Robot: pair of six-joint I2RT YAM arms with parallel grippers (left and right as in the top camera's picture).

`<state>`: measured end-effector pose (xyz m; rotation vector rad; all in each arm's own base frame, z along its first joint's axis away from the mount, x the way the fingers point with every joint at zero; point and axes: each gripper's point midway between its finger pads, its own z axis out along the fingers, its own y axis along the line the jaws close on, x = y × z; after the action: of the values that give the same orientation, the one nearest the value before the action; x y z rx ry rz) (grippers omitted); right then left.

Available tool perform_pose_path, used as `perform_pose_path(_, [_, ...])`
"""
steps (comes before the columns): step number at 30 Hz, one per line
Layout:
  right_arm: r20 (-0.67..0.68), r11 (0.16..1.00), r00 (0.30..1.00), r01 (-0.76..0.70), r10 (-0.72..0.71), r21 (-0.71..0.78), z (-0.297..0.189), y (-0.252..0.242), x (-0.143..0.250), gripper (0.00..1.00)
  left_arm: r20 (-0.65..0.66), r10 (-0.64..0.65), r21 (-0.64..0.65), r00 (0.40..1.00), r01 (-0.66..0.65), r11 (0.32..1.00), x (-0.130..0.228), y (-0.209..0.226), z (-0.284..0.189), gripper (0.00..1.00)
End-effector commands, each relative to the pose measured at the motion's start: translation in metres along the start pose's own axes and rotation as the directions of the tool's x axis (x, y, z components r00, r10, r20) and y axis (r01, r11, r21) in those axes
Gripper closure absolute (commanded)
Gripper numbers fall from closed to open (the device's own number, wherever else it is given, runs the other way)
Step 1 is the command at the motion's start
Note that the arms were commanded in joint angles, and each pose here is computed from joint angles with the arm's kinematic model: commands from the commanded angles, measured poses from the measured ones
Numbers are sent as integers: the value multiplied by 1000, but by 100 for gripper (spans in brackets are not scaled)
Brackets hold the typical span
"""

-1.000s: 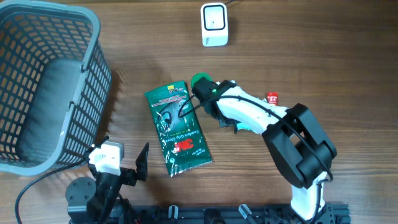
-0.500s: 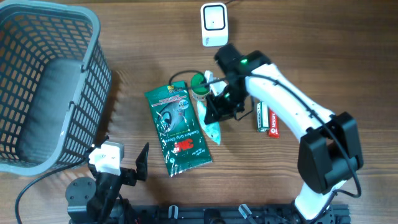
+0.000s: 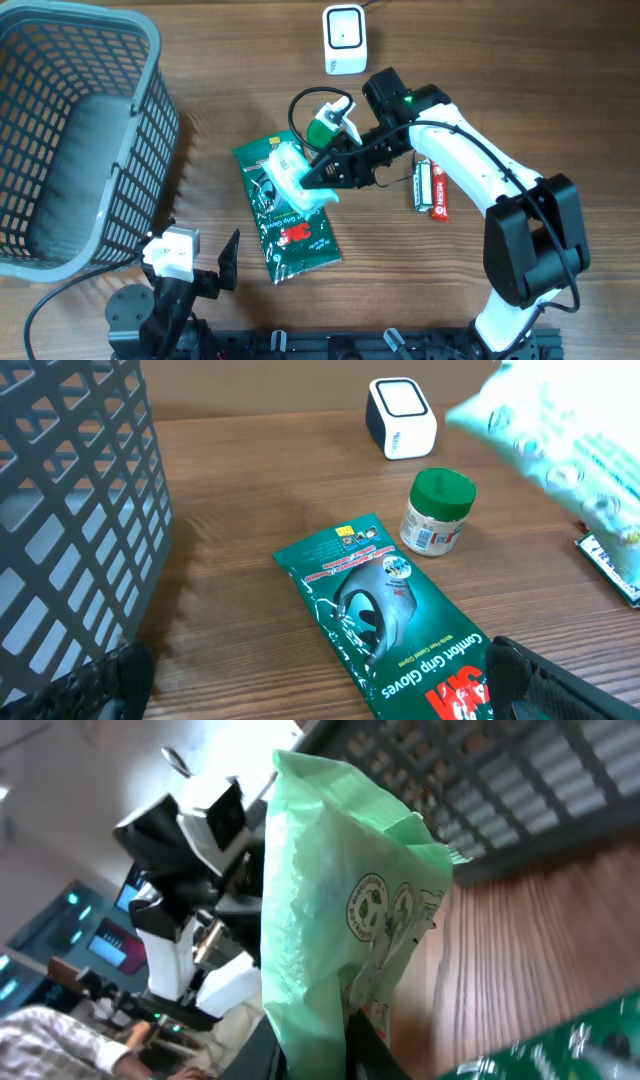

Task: Scan the item barcode
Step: 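Grasp the wipes pack with the right gripper and lift it, then hold the wipes pack in front of the white scanner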

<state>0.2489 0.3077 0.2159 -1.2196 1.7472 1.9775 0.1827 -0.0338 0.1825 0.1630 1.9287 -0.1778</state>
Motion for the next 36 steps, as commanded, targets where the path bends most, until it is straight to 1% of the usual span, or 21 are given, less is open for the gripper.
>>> perform_pose_path(1, [71, 993, 994, 87, -81, -85, 2, 19, -14, 95, 2, -11, 17, 1000, 11, 1000, 1, -3, 1, 0])
perform_pose_path(12, [72, 990, 991, 118, -112, -83, 2, 18, -16, 95, 2, -11, 17, 1000, 11, 1000, 1, -3, 1, 0])
perform_pose_path(14, [50, 991, 992, 119, -116, -60, 2, 13, -13, 95, 2, -11, 17, 1000, 11, 1000, 1, -3, 1, 0])
perform_pose_path(15, [21, 996, 996, 89, -89, -30, 3, 7, -9, 95, 2, -11, 17, 1000, 11, 1000, 1, -3, 1, 0])
perform_pose_path(17, [-61, 987, 992, -102, 111, 124, 1, -21, 3, 95, 2, -11, 17, 1000, 11, 1000, 1, -3, 1, 0])
perform_pose_path(18, [-65, 928, 960, -243, 271, 281, -4, -46, 9, 95, 2, -11, 16, 1000, 11, 1000, 1, -3, 1, 0])
perform_pose_path(19, [-58, 905, 950, -273, 308, 327, -7, -52, 8, 95, 2, -11, 17, 1000, 11, 1000, 1, -3, 1, 0])
perform_pose_path(21, [-53, 909, 949, -279, 310, 308, -7, -39, 1, 95, 2, -11, 16, 1000, 11, 1000, 1, -3, 1, 0])
perform_pose_path(22, [-58, 895, 942, -292, 330, 338, -9, -35, 2, 95, 2, -11, 17, 1000, 11, 1000, 1, -3, 1, 0])
perform_pose_path(24, [-64, 785, 896, -348, 439, 512, -24, -39, 19, 95, 2, -11, 17, 1000, 11, 1000, 1, -3, 1, 0])
perform_pose_path(25, [-68, 733, 878, -351, 475, 582, -33, -39, 29, 95, 2, -11, 16, 1000, 11, 1000, 1, -3, 1, 0])
perform_pose_path(26, [-82, 649, 848, -335, 524, 683, -48, -28, 44, 95, 2, -11, 16, 1000, 11, 1000, 1, -3, 1, 0])
perform_pose_path(27, [-85, 615, 840, -319, 536, 721, -55, -22, 49, 95, 2, -11, 17, 1000, 11, 1000, 1, -3, 1, 0])
perform_pose_path(29, [-52, 498, 836, -274, 546, 823, -77, -18, 53, 95, 2, -11, 16, 1000, 11, 1000, 1, -3, 1, 0])
perform_pose_path(31, [49, 246, 854, -204, 518, 948, -122, -28, 49, 95, 2, -11, 17, 1000, 11, 1000, 1, -3, 1, 0])
perform_pose_path(32, [56, 127, 879, -132, 473, 983, -146, -36, 42, 95, 2, -11, 17, 1000, 11, 1000, 1, -3, 1, 0])
perform_pose_path(34, [29, 13, 918, -37, 396, 999, -171, -50, 26, 95, 2, -11, 17, 1000, 11, 1000, 1, -3, 1, 0])
perform_pose_path(36, [-40, -91, 948, 73, 317, 993, -194, -73, 5, 95, 2, -11, 17, 1000, 11, 1000, 1, -3, 1, 0])
